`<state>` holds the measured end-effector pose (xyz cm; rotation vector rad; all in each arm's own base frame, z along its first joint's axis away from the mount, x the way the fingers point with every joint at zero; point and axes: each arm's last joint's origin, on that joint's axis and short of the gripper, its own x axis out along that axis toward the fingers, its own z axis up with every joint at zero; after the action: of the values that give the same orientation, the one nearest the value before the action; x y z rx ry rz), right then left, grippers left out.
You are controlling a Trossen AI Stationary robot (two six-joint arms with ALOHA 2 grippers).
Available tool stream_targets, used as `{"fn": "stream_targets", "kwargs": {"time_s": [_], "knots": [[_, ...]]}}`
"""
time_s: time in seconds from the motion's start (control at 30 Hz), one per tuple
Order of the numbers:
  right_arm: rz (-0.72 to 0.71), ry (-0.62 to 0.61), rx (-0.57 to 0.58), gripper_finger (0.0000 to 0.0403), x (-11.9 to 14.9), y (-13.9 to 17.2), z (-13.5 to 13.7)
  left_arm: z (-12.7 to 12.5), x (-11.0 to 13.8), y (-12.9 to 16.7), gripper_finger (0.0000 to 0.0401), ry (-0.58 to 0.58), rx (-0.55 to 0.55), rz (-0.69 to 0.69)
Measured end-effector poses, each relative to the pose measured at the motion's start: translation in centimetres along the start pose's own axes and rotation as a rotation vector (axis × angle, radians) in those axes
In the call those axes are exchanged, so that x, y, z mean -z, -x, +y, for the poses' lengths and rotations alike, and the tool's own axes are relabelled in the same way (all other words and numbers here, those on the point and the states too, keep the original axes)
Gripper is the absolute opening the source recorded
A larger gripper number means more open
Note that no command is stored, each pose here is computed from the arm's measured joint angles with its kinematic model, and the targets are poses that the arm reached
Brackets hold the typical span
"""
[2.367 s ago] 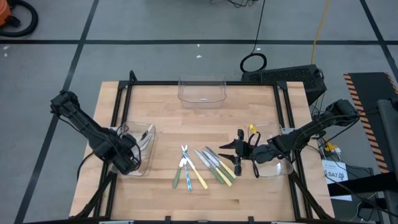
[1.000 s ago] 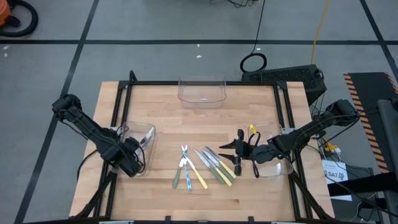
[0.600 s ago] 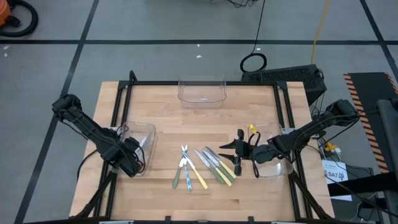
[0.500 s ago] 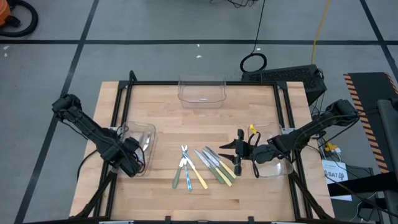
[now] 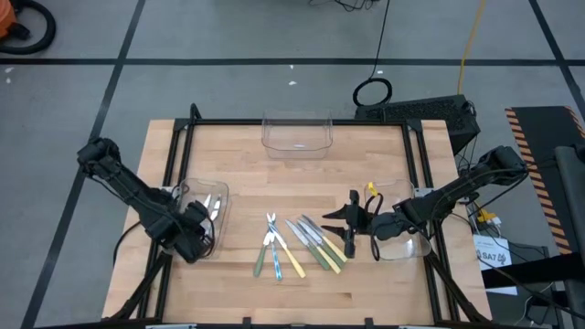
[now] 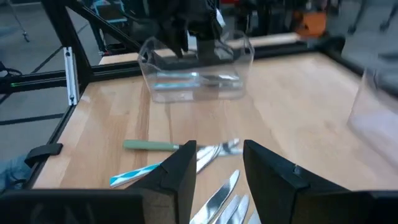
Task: Sort silverware by color (type)
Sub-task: Put the white and blue patterned knife into the bottom left transparent bin
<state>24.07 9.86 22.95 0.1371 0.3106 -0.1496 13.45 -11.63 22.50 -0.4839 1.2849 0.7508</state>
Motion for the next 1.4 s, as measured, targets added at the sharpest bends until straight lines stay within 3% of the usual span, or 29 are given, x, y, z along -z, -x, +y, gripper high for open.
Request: {"fn": "stream_targets", "kwargs": {"time_s": [0.33,0.47,0.73,0.93,1.07,1.4], "knots": [[0.138,-0.046,-0.005,0.0126,1.6,-0.3,-0.2,-1.6,-0.4,0.7,0.0108,-0.08,0.153,-0.469],[0.163,-0.067,-0.046,0.0126,2.1,-1.3,0.4,-2.4,-1.2,1.0,0.0108,-0.192,0.167,-0.574],[0.314,-0.001,-0.063,0.0126,1.5,-5.2,3.4,-4.0,-2.5,1.4,0.0108,-0.286,0.231,-0.656],[0.518,0.068,0.023,0.0126,1.6,-7.4,4.8,-4.5,-3.0,1.6,0.0108,-0.275,0.262,-0.682],[0.656,0.036,0.088,0.0126,2.0,-7.9,5.2,-4.6,-3.0,1.6,0.0108,-0.271,0.27,-0.684],[0.796,-0.013,0.007,0.0126,3.7,-6.6,7.5,-6.5,-2.7,0.0,0.0108,-0.319,0.229,-0.679]]}}
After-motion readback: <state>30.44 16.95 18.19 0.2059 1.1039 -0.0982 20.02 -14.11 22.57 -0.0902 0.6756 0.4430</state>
